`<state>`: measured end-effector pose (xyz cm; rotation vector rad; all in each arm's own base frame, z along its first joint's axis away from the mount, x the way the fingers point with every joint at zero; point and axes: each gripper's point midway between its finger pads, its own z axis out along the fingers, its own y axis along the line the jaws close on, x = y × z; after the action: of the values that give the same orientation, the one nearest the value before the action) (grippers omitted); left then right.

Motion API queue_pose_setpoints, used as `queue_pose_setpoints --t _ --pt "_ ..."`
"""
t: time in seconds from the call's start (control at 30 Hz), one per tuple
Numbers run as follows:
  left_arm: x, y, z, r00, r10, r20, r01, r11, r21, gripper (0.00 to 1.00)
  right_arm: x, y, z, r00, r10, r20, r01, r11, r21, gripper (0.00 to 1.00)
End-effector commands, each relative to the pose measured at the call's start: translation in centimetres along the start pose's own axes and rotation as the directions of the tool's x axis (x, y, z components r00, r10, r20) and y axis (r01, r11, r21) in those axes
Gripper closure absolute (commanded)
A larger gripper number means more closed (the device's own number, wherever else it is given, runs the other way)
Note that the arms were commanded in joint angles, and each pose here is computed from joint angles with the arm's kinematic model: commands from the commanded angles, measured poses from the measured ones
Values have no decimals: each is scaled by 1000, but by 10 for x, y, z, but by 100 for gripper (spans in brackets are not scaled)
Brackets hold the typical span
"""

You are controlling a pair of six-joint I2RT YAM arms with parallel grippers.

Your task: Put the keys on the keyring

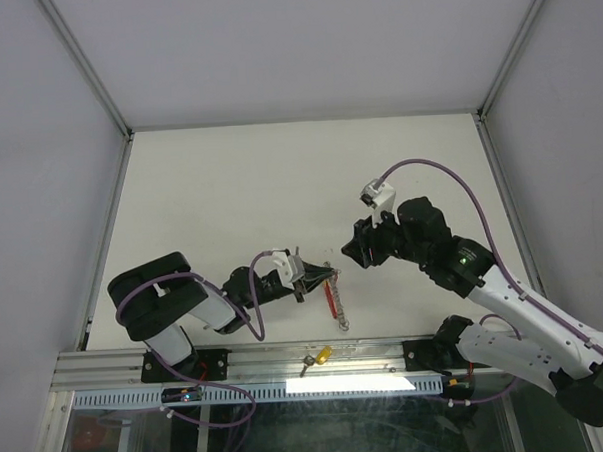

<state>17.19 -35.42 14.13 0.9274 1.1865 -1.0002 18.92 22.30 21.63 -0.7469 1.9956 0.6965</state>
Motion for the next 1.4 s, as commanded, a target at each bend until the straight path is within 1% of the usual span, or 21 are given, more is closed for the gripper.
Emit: queue_pose_setpoints --t 0.0,0.13,0.23,0.3,0.37,0.53,0.67,0.77,0.87,1.1,1.23,1.3,1.37 --pt "-69 0 -1 964 22 265 -24 1000 5 100 -14 10 1 977 199 81 -196 980 -42 55" --pt "-80 4 -4 956 28 293 -24 1000 -16 100 -9 20 -1 988 151 44 -144 981 -129 53" --pt "-92 8 -7 947 31 321 -22 999 -30 100 -8 8 -1 985 161 63 -155 983 -95 56" --pt "-101 10 -10 939 34 342 -22 999 -40 100 -8 9 0 983 173 58 -162 975 -151 56" --pt "-109 11 -12 931 39 363 -24 999 -45 100 -8 16 1 982 179 55 -161 958 -238 57" --pt "-126 12 -18 913 48 404 -29 998 -52 100 -7 26 -1 982 168 90 -123 919 -375 64" --pt "-134 12 -21 905 48 422 -29 998 -50 100 -2 37 -3 983 155 101 -90 876 -474 65" --pt "-137 10 -22 902 47 430 -31 999 -45 100 5 38 3 983 160 88 -95 862 -498 65" --pt "-139 8 -21 899 46 435 -37 999 -30 100 5 40 6 981 165 104 -88 849 -522 64" --pt "-139 5 -21 899 43 435 -39 999 -17 100 3 43 11 979 179 102 -92 824 -559 64" --pt "-140 4 -21 899 40 436 -40 999 -9 100 5 42 13 979 177 100 -92 825 -558 65" --pt "-150 2 -24 885 47 463 -50 999 -6 100 6 40 14 980 173 99 -91 831 -549 65" --pt "-153 1 -25 882 49 469 -54 999 -4 100 8 38 16 981 168 94 -92 837 -539 64"
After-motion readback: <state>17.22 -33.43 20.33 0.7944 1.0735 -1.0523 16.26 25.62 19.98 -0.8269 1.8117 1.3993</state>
